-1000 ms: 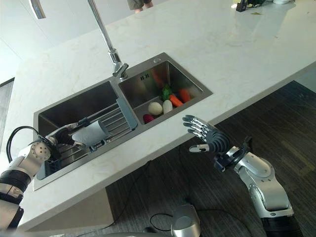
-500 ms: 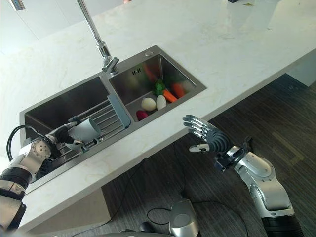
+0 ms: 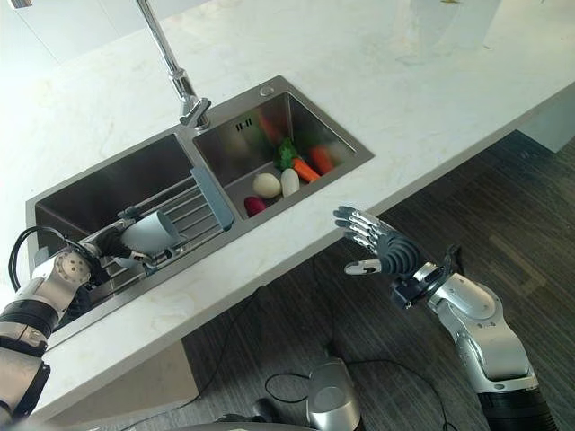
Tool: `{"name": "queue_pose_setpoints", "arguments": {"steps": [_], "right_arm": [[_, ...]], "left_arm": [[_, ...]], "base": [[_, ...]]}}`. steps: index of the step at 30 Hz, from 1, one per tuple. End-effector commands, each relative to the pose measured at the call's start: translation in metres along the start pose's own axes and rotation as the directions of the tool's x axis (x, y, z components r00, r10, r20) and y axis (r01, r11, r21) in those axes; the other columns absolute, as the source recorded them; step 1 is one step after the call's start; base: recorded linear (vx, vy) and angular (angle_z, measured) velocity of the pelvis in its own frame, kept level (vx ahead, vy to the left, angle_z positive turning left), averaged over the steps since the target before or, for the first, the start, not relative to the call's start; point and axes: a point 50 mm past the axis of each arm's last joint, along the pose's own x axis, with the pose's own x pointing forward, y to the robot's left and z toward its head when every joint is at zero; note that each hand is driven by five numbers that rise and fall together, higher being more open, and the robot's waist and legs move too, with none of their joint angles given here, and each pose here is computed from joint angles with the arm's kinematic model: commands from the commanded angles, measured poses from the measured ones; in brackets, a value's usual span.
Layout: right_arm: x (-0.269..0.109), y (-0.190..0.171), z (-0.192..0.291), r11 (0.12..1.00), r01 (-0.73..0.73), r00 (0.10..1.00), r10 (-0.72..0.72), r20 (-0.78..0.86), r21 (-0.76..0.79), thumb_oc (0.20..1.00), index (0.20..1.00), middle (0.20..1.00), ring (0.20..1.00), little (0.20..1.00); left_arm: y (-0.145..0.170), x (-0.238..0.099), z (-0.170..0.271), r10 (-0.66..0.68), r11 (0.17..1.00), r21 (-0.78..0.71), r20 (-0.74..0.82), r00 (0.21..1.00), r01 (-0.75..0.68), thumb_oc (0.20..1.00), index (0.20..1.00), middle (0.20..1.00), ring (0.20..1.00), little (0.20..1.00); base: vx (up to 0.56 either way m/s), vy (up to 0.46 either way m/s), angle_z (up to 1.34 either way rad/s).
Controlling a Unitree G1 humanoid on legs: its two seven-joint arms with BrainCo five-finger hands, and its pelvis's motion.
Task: Place the dishes in the dishwasher.
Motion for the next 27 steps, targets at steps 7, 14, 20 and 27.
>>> {"name": "queue_pose_setpoints", "arguments": {"steps": [7, 14, 20, 27], "right_arm": [[0.013, 0.001, 0.034, 0.994, -0.02, 0.988, 0.036, 0.153, -0.108, 1.0, 1.0, 1.0, 1.0, 1.0], [0.016, 0.002, 0.036, 0.993, -0.029, 0.985, 0.049, 0.167, -0.117, 1.0, 1.0, 1.0, 1.0, 1.0], [0.019, 0.004, 0.04, 0.992, -0.051, 0.983, 0.071, 0.169, -0.119, 1.0, 1.0, 1.0, 1.0, 1.0], [0.02, 0.01, 0.037, 0.992, -0.071, 0.983, 0.088, 0.163, -0.105, 1.0, 1.0, 1.0, 1.0, 1.0]], "left_arm": [[0.019, -0.001, -0.01, 0.028, 1.0, 0.003, -0.059, 0.998, -0.028, 1.0, 1.0, 1.0, 1.0, 1.0], [0.003, 0.001, -0.018, -0.104, 0.993, 0.039, -0.135, 0.985, 0.11, 0.2, 0.2, 0.2, 0.2, 0.2], [-0.021, 0.001, -0.029, -0.192, 0.978, 0.034, -0.244, 0.951, 0.206, 0.2, 0.2, 0.2, 0.2, 0.2], [-0.042, 0.004, -0.022, -0.207, 0.974, 0.046, -0.192, 0.959, 0.22, 0.2, 0.2, 0.2, 0.2, 0.2]], "base": [[-0.05, 0.004, -0.06], [-0.03, -0.011, -0.03], [-0.02, -0.007, -0.02], [-0.01, -0.014, 0.0]]}}
